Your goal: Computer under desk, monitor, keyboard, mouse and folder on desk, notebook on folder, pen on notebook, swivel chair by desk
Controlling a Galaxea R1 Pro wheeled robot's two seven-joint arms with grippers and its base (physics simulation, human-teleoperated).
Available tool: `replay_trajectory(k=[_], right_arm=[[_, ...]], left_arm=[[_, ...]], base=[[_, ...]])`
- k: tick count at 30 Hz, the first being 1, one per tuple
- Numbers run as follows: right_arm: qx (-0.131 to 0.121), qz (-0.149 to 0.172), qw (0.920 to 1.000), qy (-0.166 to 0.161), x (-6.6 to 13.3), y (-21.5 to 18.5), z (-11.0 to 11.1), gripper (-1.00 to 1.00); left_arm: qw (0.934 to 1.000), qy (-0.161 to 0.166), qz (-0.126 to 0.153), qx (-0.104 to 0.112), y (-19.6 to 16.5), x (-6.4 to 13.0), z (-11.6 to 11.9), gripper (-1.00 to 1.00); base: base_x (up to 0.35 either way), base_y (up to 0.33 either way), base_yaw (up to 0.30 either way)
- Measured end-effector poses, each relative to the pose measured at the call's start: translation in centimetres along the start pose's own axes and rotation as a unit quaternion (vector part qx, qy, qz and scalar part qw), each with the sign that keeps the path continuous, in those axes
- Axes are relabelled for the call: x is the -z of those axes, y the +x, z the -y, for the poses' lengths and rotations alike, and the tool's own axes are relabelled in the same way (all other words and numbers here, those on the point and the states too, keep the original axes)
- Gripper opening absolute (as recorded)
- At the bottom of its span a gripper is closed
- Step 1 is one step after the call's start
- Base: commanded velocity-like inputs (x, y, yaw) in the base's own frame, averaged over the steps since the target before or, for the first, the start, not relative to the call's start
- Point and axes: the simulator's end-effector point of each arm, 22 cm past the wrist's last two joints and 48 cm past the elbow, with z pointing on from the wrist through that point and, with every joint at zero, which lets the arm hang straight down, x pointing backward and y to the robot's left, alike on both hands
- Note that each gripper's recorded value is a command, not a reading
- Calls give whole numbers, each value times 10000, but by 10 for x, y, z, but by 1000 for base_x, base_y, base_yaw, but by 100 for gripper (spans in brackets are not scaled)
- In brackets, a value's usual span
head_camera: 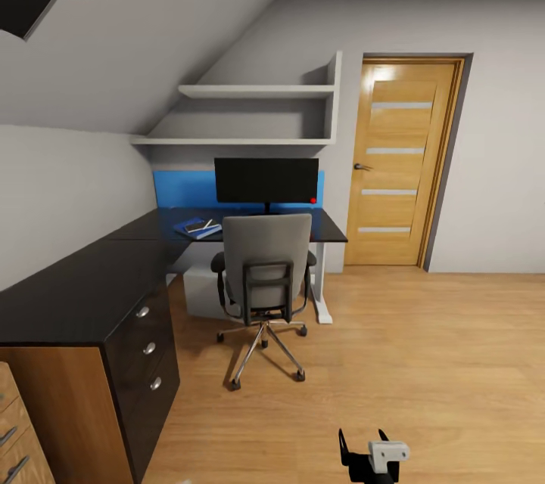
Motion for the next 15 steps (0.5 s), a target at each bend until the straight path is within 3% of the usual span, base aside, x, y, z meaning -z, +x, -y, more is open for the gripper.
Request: replay_trajectory(k=[15], right_arm=[[-6, 4, 10000, -1, 5, -28, 0, 100]], left_arm=[[9999, -69, 137, 12, -9, 28, -13, 100]], base=[[0, 0, 0]])
